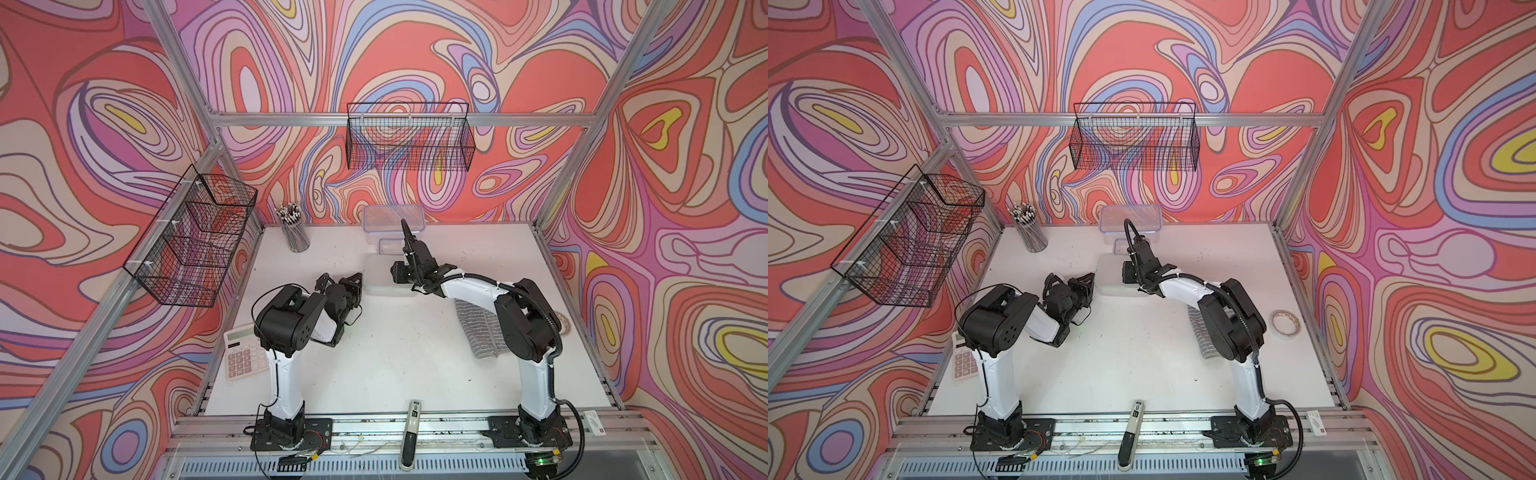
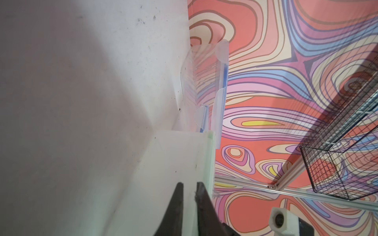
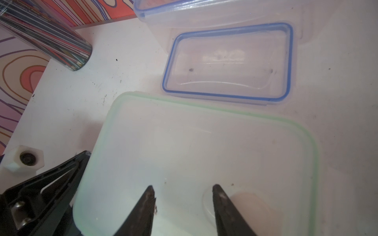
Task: Wipe the insides of the lunch boxes
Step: Open the fastener of the lunch box.
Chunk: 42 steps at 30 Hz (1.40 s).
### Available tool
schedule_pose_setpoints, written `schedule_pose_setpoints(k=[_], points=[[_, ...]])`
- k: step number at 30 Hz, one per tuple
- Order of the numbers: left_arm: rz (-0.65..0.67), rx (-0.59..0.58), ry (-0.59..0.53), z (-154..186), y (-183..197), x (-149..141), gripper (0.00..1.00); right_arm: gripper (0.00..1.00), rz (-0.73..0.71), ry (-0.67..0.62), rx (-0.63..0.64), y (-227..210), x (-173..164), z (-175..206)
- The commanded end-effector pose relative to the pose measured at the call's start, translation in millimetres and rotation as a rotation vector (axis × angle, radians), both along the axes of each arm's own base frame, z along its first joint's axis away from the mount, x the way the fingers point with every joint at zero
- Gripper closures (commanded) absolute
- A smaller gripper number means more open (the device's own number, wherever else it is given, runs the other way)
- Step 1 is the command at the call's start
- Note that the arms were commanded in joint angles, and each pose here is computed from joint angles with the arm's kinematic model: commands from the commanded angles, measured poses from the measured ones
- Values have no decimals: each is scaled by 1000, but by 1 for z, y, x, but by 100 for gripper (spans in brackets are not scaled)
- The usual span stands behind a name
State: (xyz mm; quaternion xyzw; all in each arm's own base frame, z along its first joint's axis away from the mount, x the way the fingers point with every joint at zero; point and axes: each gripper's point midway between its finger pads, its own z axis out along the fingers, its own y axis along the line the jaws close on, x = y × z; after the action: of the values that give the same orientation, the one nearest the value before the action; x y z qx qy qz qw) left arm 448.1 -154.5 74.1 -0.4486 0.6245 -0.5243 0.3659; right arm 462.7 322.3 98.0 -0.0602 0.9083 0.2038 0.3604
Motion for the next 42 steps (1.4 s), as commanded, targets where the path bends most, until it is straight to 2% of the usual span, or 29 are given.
schedule_pose_setpoints(k=[1,6,9,19,27,30,34,39,41,42], points=[[-27,-10,-16,1,-4,-7,56,52,41,289,-150,-17,-56,-87],[-52,-23,-25,5,-9,-4,42,52,42,293,-150,-17,-57,-88],[-64,-35,-27,8,-12,-3,41,52,41,295,-150,-17,-57,-89],[-107,-51,-79,29,-21,1,58,54,43,302,-145,-17,-59,-91],[-104,-56,-96,37,-20,0,76,54,42,307,-142,-17,-60,-93],[-92,-51,-95,37,-18,0,88,54,41,311,-136,-17,-61,-93],[-88,-47,-95,36,-17,1,96,54,38,315,-133,-17,-63,-95],[-91,-44,-89,34,-17,0,95,54,36,322,-139,-19,-66,-96],[-82,-40,-81,31,-15,-3,89,54,37,320,-141,-19,-65,-95],[-80,-39,-77,29,-14,-4,82,54,40,315,-140,-18,-64,-92]])
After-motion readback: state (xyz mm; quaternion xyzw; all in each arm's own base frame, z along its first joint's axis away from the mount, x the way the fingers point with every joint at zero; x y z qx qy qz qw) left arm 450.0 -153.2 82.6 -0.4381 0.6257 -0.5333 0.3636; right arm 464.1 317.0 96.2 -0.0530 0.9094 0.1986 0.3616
